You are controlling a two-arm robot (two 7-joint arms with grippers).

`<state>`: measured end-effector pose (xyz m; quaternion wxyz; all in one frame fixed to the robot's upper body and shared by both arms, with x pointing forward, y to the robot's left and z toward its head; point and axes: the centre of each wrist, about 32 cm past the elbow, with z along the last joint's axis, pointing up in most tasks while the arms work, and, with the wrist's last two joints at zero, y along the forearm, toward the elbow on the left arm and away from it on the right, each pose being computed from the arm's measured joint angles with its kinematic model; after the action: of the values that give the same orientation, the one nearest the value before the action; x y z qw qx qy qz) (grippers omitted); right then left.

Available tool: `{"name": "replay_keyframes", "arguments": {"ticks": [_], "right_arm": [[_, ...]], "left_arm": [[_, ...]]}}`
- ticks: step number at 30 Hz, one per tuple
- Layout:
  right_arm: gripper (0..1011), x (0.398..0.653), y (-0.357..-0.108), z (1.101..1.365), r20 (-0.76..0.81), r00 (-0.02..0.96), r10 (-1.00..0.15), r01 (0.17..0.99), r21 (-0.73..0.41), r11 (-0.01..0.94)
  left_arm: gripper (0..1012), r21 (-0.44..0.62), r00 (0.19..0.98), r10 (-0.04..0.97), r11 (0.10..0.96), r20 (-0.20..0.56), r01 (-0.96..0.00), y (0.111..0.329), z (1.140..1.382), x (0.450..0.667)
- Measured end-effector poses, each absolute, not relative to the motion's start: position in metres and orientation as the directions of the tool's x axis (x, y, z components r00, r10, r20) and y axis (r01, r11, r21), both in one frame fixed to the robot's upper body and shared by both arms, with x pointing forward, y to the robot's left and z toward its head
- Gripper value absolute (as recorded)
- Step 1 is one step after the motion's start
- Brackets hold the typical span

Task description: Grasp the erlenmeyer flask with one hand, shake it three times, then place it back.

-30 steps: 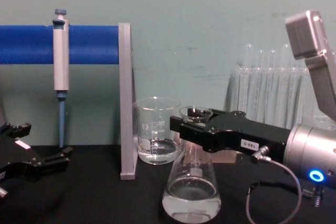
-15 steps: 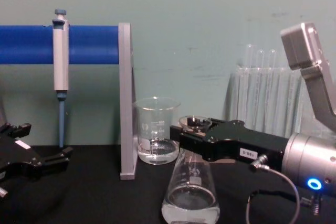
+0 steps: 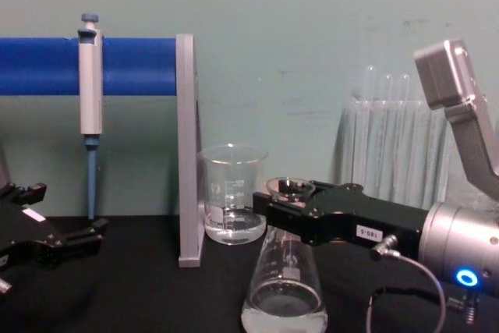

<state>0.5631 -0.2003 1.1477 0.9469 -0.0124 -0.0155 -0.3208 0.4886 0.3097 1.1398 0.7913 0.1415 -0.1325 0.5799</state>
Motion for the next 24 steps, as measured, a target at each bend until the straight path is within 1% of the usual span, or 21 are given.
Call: {"name": "replay_keyframes", "arguments": {"ticks": [24], "right_arm": [[476, 0.5627, -0.2007, 1.1463, 0.034, 0.787, -0.616, 0.617, -0.034, 0.786]], "left_arm": [[1001, 0.07, 0.292, 0.88, 0.287, 0.374, -0.955, 0.3096, 1.1398, 0.4886]]}}
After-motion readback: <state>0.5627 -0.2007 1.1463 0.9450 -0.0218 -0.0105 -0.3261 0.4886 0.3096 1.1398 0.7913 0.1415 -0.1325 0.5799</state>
